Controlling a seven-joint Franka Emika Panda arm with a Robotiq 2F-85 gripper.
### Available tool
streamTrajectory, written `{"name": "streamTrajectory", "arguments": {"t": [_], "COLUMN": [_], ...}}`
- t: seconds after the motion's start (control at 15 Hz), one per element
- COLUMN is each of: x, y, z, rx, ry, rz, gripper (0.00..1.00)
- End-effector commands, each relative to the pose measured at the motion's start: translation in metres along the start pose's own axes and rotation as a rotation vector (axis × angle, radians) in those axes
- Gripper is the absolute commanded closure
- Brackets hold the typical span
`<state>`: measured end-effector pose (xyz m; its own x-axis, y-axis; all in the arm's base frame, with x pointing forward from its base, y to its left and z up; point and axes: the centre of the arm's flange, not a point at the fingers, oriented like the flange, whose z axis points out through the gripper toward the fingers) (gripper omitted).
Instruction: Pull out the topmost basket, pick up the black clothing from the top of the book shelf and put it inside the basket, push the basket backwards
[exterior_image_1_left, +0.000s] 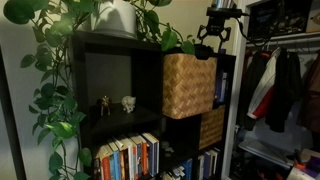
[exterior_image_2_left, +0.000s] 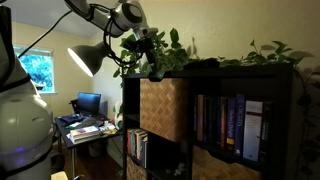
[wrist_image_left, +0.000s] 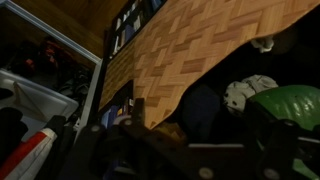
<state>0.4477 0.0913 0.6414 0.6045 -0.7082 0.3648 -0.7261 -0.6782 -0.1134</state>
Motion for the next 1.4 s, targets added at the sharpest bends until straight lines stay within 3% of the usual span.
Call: {"name": "streamTrajectory", "arguments": {"t": [0.0, 0.33, 0.73, 1.33], "x": [0.004, 0.006, 0.062, 0.129], "y": [0.001, 0.0, 0.027, 0.047], "z": [-0.002, -0.001, -0.01, -0.007], "rx": [-0.004, -0.007, -0.005, 0.163], "ry": [-0.004, -0.009, 0.035, 0.138], "rz": [-0.02, -0.042, -0.077, -0.15], "gripper": [0.0, 0.0, 0.0, 0.0]}}
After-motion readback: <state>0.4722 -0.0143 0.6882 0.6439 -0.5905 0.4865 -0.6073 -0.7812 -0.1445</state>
